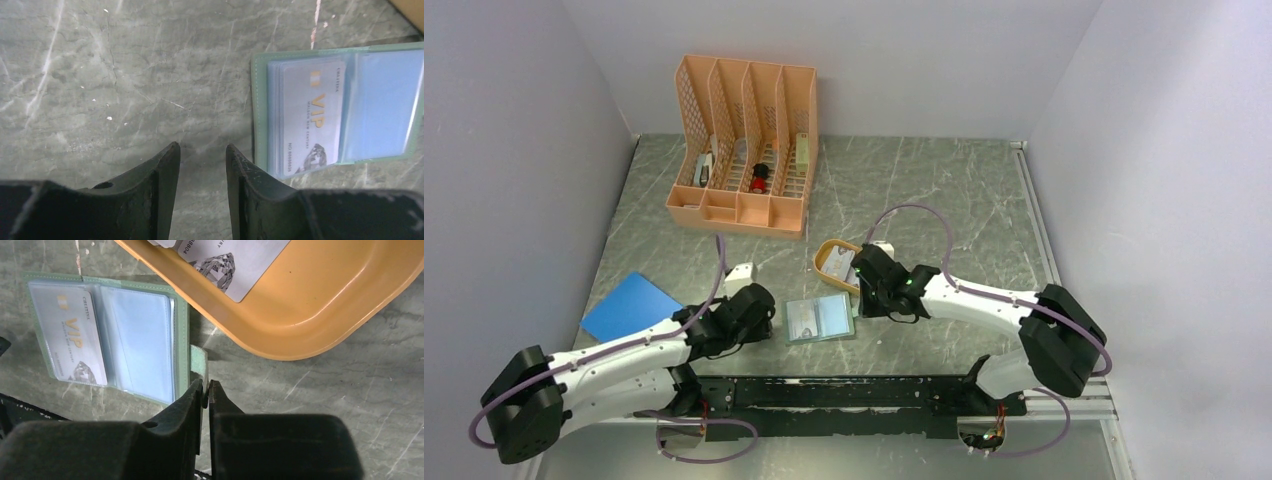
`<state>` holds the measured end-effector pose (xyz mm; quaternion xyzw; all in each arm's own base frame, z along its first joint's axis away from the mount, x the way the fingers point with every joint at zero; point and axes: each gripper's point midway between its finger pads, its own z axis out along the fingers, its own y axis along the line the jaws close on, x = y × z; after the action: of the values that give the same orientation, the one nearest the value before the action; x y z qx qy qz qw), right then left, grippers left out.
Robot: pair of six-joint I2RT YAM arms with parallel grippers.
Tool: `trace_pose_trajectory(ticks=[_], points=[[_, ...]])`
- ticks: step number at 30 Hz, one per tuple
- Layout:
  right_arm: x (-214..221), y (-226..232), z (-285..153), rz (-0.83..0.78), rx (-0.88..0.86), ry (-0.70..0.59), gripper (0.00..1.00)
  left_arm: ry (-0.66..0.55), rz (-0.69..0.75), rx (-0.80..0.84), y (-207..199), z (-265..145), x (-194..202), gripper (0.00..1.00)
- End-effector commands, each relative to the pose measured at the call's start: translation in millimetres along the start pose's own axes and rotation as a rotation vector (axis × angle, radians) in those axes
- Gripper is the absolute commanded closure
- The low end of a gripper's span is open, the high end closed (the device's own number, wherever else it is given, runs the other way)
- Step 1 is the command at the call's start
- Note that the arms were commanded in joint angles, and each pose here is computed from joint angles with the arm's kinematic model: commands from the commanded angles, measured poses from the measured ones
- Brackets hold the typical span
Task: Put the credit cards into the card holder
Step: Insert the credit card into the card holder, then close the card holder at the center of the board.
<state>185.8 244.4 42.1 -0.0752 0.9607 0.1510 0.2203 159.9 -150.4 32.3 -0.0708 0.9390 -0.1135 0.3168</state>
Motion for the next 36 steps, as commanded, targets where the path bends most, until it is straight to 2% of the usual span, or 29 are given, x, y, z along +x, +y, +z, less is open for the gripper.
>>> trace_pose_trajectory(ticks=[1,3,4,9,13,16,18,24,29,36], points=[[-9,-1,-5,-0.022,0.019,-0.033,0.78,0.022,-0.024,0.027,-8,8,7,0.56],[-8,-3,-2,-0.02,0.022,-0.032,0.67,0.031,-0.02,0.027,-8,10,10,0.57],[-8,-4,0,-0.017,0.025,-0.036,0.65,0.032,-0.019,0.028,-8,11,10,0.57],[-10,-6,10,0.001,0.039,-0.046,0.65,0.034,-0.017,0.052,-10,11,12,0.57],[-10,-5,16,0.006,0.033,-0.037,0.7,0.044,-0.012,0.074,-12,12,16,0.59],[-11,-2,14,0.003,0.014,-0.05,0.91,0.063,-0.002,0.124,-22,13,20,0.61],[-17,4,5,-0.005,-0.034,-0.08,1.0,0.076,0.009,0.176,-32,14,22,0.62],[-37,33,-41,-0.105,-0.206,-0.158,1.0,0.089,0.032,0.264,-55,17,22,0.71],[-33,76,-60,-0.166,-0.42,-0.091,1.0,0.097,0.041,0.297,-65,19,23,0.75],[-28,120,-56,-0.156,-0.594,-0.046,1.0,0.056,0.015,0.195,-42,14,14,0.69]])
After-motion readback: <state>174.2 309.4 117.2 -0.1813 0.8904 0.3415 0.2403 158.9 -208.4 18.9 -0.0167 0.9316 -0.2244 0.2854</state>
